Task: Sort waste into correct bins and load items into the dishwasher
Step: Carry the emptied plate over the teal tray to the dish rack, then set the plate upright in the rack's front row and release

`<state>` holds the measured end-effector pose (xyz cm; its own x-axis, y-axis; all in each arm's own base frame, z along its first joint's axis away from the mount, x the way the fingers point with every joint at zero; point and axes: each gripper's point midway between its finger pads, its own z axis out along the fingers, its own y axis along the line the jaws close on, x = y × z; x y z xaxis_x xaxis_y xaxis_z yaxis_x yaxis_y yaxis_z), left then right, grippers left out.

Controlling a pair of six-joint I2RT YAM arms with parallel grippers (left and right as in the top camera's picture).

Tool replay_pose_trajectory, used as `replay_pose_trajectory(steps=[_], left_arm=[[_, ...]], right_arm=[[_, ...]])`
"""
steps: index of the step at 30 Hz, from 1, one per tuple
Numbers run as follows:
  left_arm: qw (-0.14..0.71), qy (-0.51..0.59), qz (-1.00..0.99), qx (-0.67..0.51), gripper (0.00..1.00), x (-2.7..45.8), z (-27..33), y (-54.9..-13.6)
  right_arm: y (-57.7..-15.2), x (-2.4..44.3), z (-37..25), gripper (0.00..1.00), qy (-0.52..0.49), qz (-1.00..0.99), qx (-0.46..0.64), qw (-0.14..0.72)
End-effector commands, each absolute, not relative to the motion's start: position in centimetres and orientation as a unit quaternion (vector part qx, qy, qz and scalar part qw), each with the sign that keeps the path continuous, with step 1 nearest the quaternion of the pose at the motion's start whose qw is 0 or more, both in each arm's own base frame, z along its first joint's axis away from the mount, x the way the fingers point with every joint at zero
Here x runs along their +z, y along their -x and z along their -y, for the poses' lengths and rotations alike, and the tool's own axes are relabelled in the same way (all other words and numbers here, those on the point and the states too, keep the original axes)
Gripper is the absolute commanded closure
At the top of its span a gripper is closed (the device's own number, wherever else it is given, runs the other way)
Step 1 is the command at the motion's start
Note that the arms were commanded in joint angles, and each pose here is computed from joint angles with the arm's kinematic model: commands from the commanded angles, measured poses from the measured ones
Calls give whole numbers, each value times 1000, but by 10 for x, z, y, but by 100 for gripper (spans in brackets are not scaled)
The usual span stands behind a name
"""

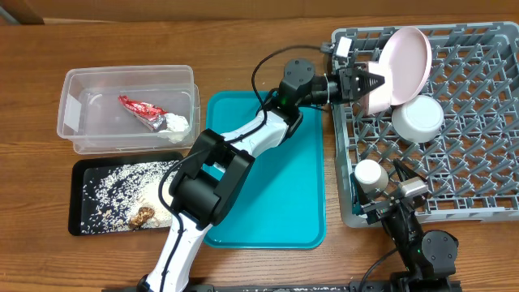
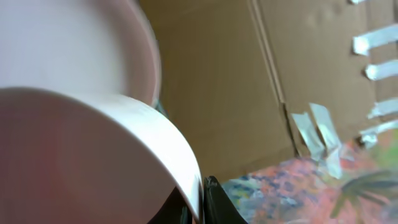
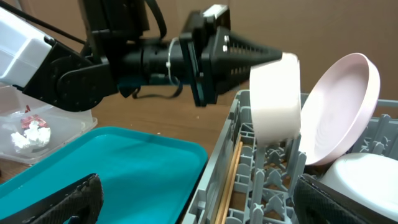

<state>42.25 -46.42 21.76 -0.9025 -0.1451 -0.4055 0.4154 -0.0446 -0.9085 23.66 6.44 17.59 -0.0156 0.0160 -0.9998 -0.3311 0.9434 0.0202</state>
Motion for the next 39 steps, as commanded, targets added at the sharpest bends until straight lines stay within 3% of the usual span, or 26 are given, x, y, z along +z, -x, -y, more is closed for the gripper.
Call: replay_pose_trajectory(steps=[1,15,19,20,33,39], left_arm=[[194,-109,-652,-724,91,229,466,-423],[194,-91,-667,-713,89,220,479,-421],[190,-40,-670,-717,91,222,483,-428],[189,-30,-669,-718,96,222,484,-428],[184,91,-661,-722,96,223,491,-443],[166,128,-694,-688,96,195,488,-452]], right_arm=[[-237,174,-62,0,109,-700,121,695],[-237,174,-62,0,109,-700,121,695],[-237,174,-62,0,109,-700,121,695],[-237,174,-62,0,109,-700,121,695],[-237,174,-62,0,109,-700,121,695],[-237,174,-62,0,109,-700,121,695]])
